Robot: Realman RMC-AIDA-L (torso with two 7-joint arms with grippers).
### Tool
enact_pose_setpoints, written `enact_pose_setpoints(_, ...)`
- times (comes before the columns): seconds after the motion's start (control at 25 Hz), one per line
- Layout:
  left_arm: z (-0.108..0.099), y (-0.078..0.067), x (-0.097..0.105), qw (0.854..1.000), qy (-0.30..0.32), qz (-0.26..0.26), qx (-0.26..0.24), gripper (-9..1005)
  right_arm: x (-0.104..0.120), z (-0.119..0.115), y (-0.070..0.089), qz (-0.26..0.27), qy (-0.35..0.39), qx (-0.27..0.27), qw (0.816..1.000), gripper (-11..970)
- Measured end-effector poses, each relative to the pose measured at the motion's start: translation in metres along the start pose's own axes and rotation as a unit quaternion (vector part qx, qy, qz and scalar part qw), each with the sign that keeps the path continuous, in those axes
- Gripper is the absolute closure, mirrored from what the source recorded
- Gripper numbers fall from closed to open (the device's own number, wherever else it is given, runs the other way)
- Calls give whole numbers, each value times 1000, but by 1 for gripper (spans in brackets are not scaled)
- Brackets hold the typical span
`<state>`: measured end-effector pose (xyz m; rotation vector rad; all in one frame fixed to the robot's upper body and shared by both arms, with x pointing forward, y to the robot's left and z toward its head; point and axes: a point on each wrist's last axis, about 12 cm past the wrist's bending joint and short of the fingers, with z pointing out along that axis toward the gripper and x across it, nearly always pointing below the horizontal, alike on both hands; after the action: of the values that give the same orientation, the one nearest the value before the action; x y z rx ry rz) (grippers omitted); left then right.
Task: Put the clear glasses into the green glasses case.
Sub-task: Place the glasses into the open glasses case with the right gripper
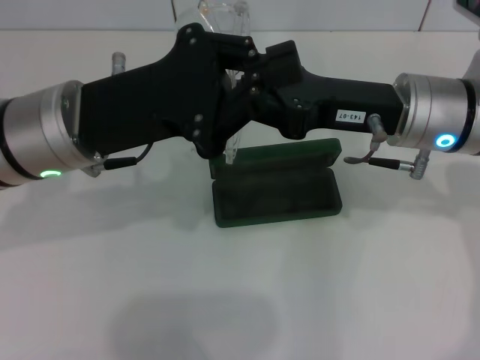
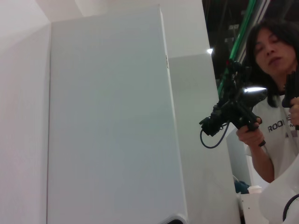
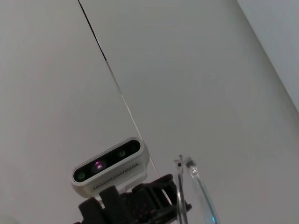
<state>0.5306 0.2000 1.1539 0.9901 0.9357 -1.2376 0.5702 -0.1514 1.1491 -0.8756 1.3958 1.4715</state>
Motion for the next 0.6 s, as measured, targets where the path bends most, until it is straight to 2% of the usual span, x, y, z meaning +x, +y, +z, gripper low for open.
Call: enact_pose_setpoints(0.6, -2, -1, 0, 1000, -1, -1, -1, 949, 2, -5, -1, 0, -8, 12, 1000, 856)
